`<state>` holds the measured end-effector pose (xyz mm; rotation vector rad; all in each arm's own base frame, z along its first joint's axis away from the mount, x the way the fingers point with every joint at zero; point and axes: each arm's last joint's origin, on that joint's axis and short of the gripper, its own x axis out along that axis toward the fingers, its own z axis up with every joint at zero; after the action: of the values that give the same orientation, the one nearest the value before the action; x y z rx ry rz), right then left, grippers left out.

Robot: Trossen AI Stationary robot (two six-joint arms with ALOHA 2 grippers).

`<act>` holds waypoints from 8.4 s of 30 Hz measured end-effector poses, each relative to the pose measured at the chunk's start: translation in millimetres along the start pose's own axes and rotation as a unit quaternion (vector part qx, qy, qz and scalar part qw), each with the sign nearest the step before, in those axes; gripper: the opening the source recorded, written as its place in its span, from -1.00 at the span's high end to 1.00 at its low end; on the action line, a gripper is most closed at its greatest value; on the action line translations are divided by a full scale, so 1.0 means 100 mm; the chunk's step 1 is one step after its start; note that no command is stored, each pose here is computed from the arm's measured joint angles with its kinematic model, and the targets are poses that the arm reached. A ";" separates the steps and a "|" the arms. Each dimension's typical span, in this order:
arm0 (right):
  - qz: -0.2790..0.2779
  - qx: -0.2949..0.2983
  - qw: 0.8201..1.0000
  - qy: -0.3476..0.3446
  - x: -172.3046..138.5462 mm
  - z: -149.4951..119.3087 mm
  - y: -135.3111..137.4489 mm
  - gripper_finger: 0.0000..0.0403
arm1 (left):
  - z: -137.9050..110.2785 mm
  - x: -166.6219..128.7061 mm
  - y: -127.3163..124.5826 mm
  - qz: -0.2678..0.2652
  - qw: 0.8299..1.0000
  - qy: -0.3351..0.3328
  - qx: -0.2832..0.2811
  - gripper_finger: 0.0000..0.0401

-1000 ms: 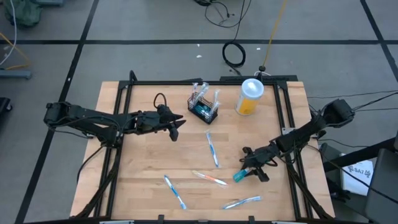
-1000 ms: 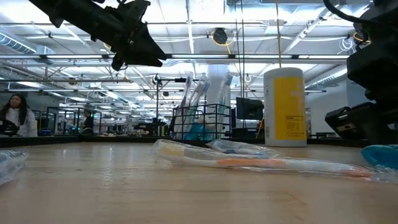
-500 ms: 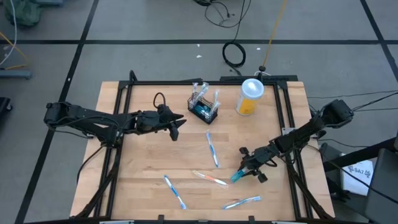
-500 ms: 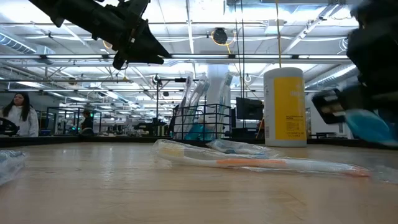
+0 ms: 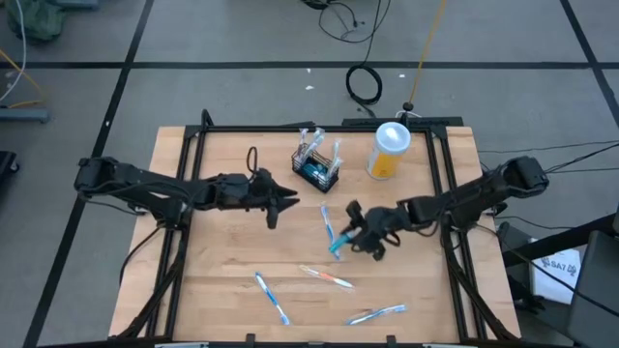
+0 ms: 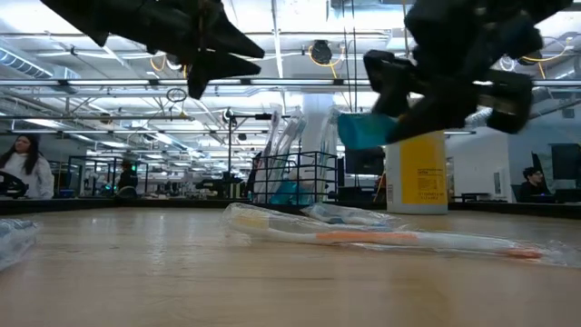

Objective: Pick & Place toothbrushing station
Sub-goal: Put the blue mouthwash bottle into the black organizer

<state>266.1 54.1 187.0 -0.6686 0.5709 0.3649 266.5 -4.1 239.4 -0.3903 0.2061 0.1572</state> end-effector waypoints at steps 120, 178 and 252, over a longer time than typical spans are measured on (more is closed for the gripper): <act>-0.297 0.166 0.916 -0.214 -0.64 -0.03 -0.54 -0.05 | 0.60 -0.05 -0.03 0.044 0.976 -0.055 0.208 0.54; -0.122 0.284 0.852 -0.423 0.23 0.24 -0.89 0.60 | -0.22 0.25 -0.17 -0.124 0.965 -0.173 0.152 0.54; -0.017 0.318 0.937 -0.143 0.36 -0.01 -0.57 0.56 | 0.21 0.79 -0.50 -0.018 0.970 0.196 0.141 -0.20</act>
<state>322.0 16.5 191.5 0.0037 0.3638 0.2176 356.3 -32.8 258.5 -0.1381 0.6038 0.0123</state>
